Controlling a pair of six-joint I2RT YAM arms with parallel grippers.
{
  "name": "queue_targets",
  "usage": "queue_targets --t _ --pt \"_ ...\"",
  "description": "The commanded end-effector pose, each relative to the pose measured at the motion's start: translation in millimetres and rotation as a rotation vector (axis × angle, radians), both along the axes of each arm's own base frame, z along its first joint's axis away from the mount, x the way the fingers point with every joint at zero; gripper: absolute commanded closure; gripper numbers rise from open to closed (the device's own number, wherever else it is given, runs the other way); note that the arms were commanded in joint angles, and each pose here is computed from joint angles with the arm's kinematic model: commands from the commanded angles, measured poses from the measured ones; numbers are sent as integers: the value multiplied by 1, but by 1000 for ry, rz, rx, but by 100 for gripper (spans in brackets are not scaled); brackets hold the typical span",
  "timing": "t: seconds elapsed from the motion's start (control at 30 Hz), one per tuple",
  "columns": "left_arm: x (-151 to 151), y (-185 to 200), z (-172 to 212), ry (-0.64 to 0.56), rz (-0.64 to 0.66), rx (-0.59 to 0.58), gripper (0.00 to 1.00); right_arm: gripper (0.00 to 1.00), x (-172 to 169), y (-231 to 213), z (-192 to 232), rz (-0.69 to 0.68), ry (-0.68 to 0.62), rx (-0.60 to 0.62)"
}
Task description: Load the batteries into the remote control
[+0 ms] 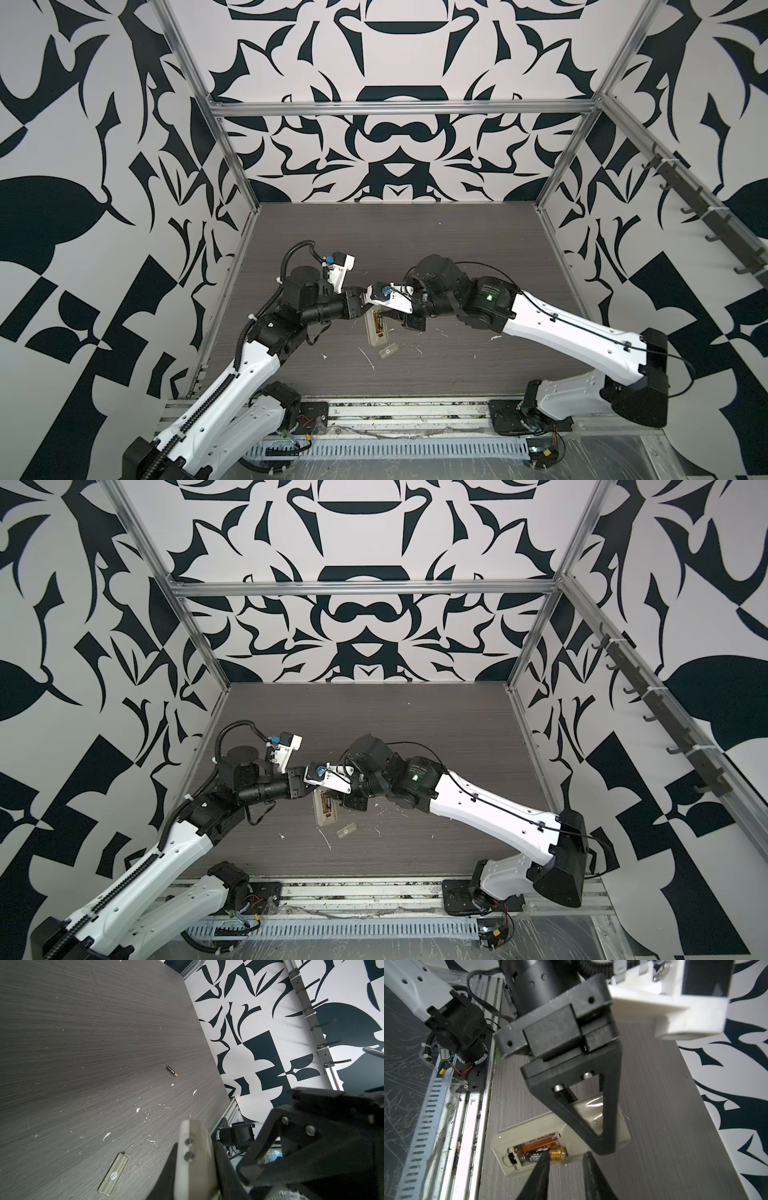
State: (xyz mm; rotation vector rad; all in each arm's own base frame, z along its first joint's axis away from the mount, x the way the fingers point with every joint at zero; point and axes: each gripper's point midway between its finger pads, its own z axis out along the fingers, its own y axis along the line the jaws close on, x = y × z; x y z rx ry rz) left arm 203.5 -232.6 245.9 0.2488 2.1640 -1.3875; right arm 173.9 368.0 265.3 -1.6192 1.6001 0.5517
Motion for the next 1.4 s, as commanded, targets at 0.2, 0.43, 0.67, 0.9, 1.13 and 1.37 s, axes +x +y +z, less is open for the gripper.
queue_targets --t 0.2,0.43,0.67,0.9,1.13,1.37 --pt "-2 -5 25 -57 -34 -38 100 73 3 2 14 -12 -64 8" --pt "-3 -5 24 -53 -36 -36 100 75 1 3 13 -2 -65 0" --pt "-3 -5 23 -51 -37 -33 100 74 -2 4 8 9 -61 -19" --pt "-3 -5 23 -51 -42 -34 100 74 -3 5 6 17 -57 -24" --pt "-4 -5 25 -53 -43 -36 100 74 -3 7 4 15 -61 -31" --pt "-6 -4 24 -49 -46 -36 100 76 -3 8 -3 19 -57 -48"
